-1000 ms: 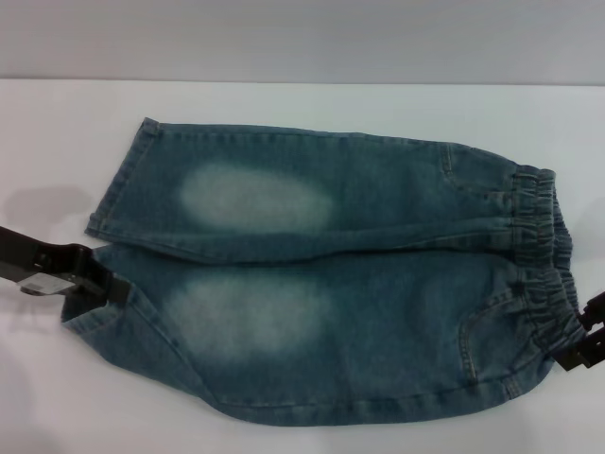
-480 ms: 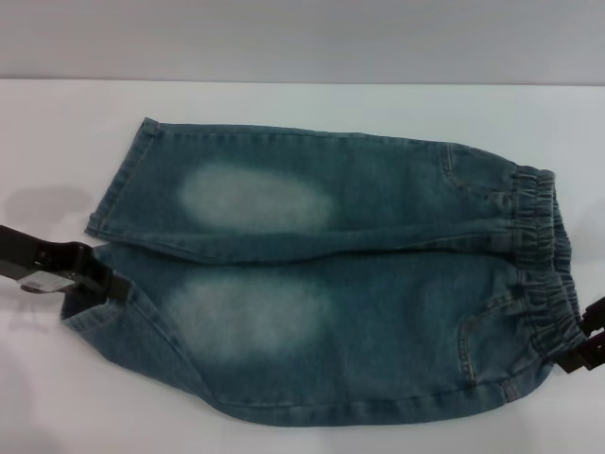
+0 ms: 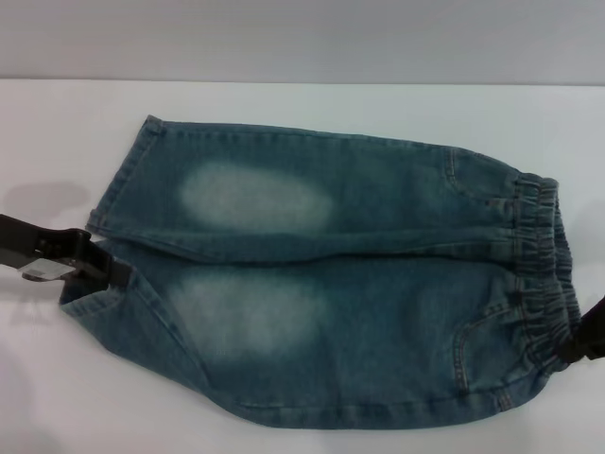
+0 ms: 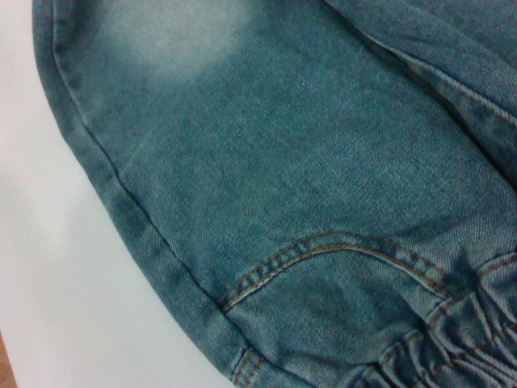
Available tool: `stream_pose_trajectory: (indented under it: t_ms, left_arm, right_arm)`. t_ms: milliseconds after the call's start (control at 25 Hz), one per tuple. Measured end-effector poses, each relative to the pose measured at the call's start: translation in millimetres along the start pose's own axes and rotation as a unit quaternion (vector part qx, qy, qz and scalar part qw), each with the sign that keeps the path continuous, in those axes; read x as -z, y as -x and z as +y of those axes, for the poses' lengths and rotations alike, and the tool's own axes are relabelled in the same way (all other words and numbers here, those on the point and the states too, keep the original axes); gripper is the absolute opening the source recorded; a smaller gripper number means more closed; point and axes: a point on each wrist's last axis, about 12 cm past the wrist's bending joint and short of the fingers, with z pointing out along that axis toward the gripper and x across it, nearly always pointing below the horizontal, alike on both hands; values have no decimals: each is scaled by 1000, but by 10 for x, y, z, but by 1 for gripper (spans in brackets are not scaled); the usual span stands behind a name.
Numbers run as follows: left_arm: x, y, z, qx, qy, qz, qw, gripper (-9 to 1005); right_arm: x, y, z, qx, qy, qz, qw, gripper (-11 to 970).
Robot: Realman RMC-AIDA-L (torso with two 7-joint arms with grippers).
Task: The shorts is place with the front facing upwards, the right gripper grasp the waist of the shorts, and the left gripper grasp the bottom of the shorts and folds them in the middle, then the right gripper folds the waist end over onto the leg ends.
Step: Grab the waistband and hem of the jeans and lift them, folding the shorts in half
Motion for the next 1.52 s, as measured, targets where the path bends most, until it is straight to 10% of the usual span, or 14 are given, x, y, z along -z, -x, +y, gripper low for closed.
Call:
stream_pose_trajectory:
  t_ms: [640, 1520]
  left_arm:
    - [17, 52, -32, 4, -9, -20, 1000, 61]
    - [201, 429, -82, 34, 6, -150, 988, 83]
  right_arm:
    - [24, -43, 25, 7, 14, -21, 1000, 1]
    - [395, -427, -65, -50, -15, -306, 951, 10]
